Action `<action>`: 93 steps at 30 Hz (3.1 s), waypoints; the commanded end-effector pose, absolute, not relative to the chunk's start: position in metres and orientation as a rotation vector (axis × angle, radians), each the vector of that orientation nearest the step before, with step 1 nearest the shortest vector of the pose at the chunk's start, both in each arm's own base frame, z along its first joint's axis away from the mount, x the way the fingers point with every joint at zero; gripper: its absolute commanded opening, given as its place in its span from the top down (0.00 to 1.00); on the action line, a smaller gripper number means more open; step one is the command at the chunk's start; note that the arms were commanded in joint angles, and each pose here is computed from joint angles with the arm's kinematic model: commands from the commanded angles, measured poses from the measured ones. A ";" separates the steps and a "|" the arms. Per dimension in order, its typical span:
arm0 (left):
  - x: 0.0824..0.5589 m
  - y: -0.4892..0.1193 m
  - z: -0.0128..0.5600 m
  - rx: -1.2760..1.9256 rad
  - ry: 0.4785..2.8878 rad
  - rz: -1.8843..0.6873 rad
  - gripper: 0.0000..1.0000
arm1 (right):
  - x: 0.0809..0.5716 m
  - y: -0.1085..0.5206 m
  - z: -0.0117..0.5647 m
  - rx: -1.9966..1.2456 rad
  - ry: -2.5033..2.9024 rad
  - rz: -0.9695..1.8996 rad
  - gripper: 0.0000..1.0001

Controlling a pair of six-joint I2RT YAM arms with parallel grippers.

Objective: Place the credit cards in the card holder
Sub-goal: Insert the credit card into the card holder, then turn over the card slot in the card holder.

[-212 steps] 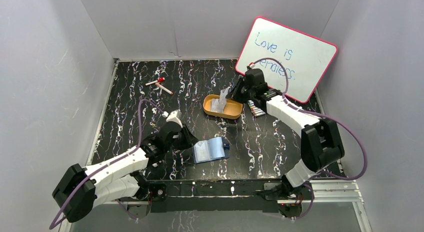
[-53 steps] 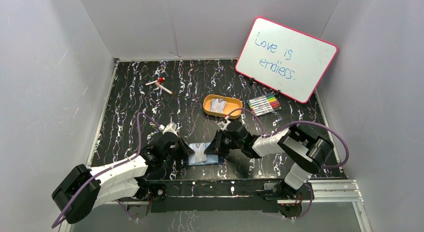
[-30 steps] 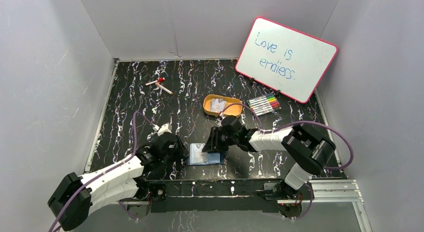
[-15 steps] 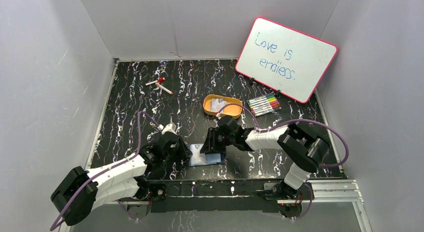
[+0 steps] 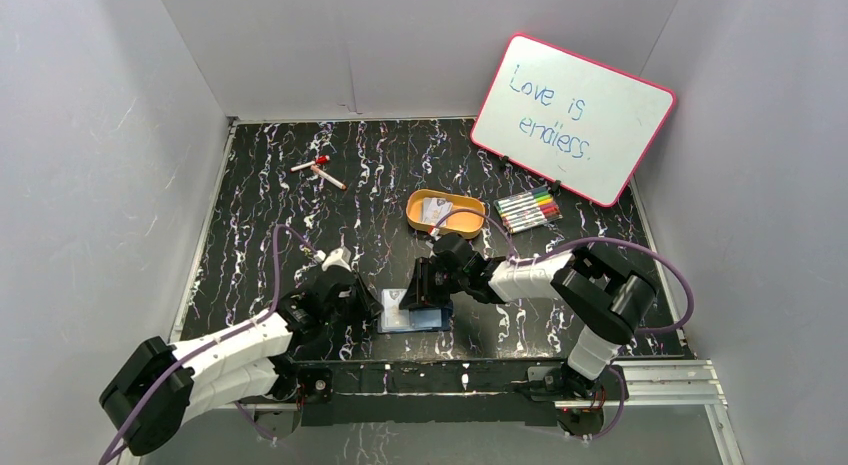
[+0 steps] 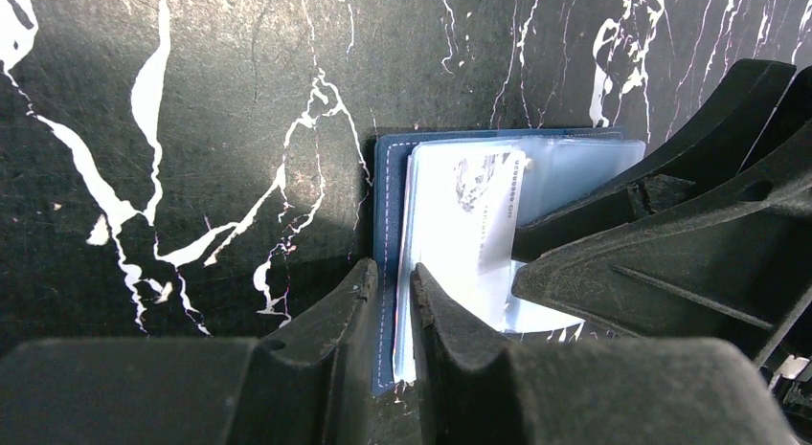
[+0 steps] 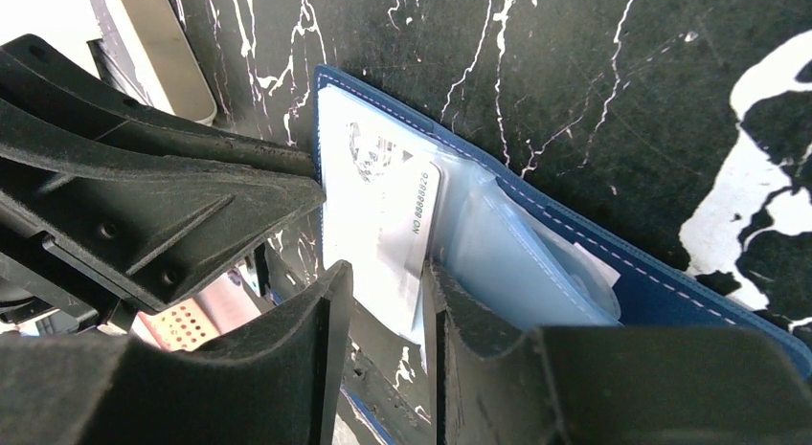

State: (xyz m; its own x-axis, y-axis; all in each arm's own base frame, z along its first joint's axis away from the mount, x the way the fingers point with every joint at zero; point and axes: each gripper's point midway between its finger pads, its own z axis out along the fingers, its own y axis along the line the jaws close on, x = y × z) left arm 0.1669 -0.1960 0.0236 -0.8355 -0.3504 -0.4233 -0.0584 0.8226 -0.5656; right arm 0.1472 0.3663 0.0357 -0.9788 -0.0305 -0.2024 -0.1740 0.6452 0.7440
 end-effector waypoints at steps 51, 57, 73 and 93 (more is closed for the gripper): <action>0.172 -0.254 0.044 -0.081 2.484 -1.019 0.64 | 0.136 0.324 0.069 -0.183 2.529 1.313 0.61; 0.172 -0.253 0.042 -0.088 2.490 -1.013 0.66 | 0.138 0.331 0.080 -0.230 2.491 1.353 0.72; 0.183 -0.238 0.059 -0.127 2.442 -0.898 0.63 | 0.145 0.357 0.093 -0.335 2.439 1.446 0.67; 0.193 -0.194 0.070 -0.285 2.384 -0.665 0.58 | 0.137 0.391 0.081 -0.470 2.472 1.482 0.62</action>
